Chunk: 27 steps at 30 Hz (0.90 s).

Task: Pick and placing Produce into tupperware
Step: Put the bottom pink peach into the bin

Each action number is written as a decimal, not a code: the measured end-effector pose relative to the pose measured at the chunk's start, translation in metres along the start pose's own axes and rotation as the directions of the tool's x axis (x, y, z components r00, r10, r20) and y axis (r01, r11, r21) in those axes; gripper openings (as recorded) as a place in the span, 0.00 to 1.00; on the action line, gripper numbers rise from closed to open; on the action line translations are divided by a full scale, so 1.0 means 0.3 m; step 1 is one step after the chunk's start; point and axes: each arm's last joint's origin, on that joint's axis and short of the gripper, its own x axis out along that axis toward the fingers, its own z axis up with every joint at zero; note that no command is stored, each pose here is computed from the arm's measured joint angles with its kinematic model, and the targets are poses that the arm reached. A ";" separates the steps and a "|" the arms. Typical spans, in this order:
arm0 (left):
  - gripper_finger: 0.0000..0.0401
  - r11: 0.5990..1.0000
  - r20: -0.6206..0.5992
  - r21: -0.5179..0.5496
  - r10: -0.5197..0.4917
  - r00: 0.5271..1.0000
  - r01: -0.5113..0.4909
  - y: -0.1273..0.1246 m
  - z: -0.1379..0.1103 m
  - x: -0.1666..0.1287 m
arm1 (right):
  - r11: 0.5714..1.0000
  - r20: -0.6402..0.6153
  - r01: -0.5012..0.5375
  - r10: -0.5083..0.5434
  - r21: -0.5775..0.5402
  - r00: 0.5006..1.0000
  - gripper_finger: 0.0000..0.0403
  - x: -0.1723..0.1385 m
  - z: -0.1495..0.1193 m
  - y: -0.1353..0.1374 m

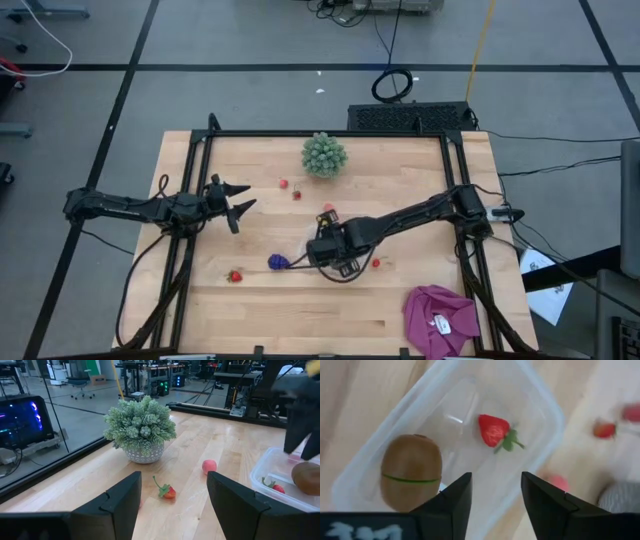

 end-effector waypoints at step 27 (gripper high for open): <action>0.57 0.998 -0.004 -0.041 -0.037 0.999 0.037 -0.004 0.000 0.000 | 0.757 -0.372 0.086 0.216 0.648 0.903 0.38 -0.096 -0.248 -0.029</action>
